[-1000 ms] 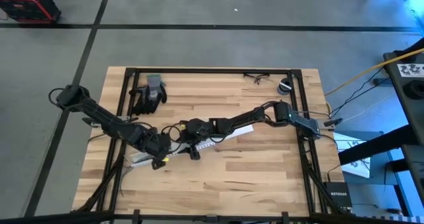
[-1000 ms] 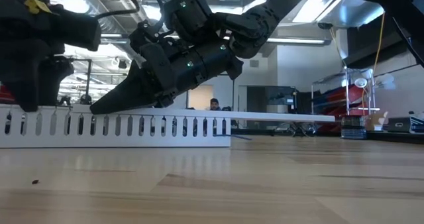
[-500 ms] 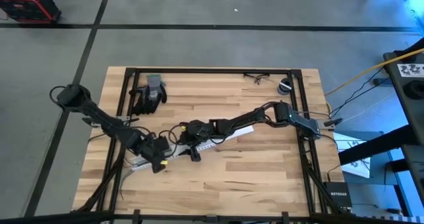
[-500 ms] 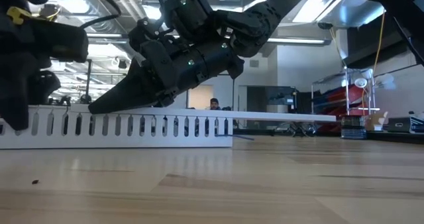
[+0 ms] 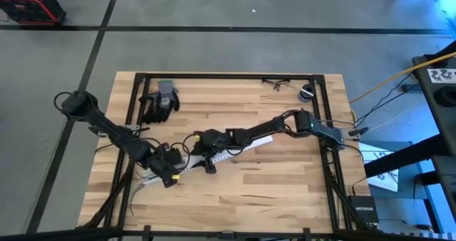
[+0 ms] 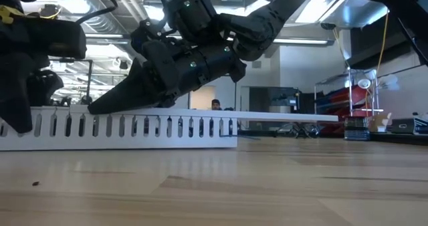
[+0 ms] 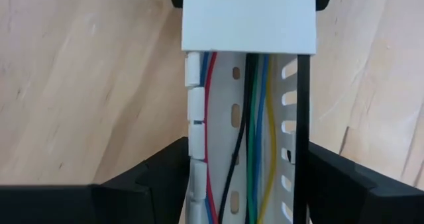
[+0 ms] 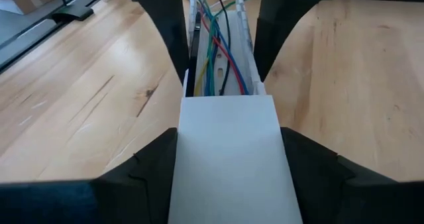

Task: Ziptie cables
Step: Close the white cable duct

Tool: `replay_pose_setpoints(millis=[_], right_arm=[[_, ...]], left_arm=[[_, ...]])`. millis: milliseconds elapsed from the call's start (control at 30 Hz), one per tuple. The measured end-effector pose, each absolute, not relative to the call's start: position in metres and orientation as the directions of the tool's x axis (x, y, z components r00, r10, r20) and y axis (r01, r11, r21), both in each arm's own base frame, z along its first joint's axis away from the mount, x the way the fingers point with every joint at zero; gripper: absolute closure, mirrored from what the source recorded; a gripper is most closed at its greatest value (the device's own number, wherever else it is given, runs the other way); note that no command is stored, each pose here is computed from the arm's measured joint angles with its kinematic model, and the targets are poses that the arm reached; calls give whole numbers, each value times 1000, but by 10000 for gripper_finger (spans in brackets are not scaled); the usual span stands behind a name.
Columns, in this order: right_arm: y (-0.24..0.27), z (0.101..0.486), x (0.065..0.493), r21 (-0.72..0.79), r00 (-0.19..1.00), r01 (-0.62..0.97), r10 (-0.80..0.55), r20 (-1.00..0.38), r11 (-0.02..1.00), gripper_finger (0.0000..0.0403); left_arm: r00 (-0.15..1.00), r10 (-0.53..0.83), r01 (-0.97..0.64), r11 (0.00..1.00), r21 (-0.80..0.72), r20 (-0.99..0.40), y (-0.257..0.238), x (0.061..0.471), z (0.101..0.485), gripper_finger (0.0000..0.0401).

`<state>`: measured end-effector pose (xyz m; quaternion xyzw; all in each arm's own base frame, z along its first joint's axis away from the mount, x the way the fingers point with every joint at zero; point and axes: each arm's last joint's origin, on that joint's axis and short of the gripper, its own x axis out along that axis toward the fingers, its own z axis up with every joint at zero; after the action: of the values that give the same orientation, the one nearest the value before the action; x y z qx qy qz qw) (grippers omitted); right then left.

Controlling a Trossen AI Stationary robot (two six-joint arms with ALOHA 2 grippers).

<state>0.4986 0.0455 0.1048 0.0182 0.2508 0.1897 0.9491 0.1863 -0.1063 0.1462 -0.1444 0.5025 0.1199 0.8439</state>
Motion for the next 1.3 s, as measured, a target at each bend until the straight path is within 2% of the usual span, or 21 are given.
replay_pose_setpoints(millis=[300, 733, 900, 1033, 1167, 1300], right_arm=[[48, 105, 499, 122, 804, -351, 366, -469, 928, 180], [44, 104, 498, 113, 782, -376, 381, -493, 920, 180], [40, 105, 499, 109, 789, -373, 376, -485, 922, 180], [39, 105, 500, 87, 805, -355, 352, -477, 931, 180], [39, 105, 500, 91, 801, -356, 354, -484, 930, 180], [39, 105, 499, 93, 795, -360, 358, -490, 928, 180]], left_arm=[[482, 104, -342, 936, -78, -870, -108, 196, 134, 166], [498, 62, -297, 949, -103, -865, -102, 205, 136, 165], [495, 51, -330, 934, -133, -868, -100, 206, 135, 142], [542, 55, -351, 922, -166, -839, -98, 215, 135, 116], [523, 37, -331, 929, -163, -852, -97, 214, 134, 110], [474, 3, -316, 934, -167, -880, -100, 209, 133, 127]])
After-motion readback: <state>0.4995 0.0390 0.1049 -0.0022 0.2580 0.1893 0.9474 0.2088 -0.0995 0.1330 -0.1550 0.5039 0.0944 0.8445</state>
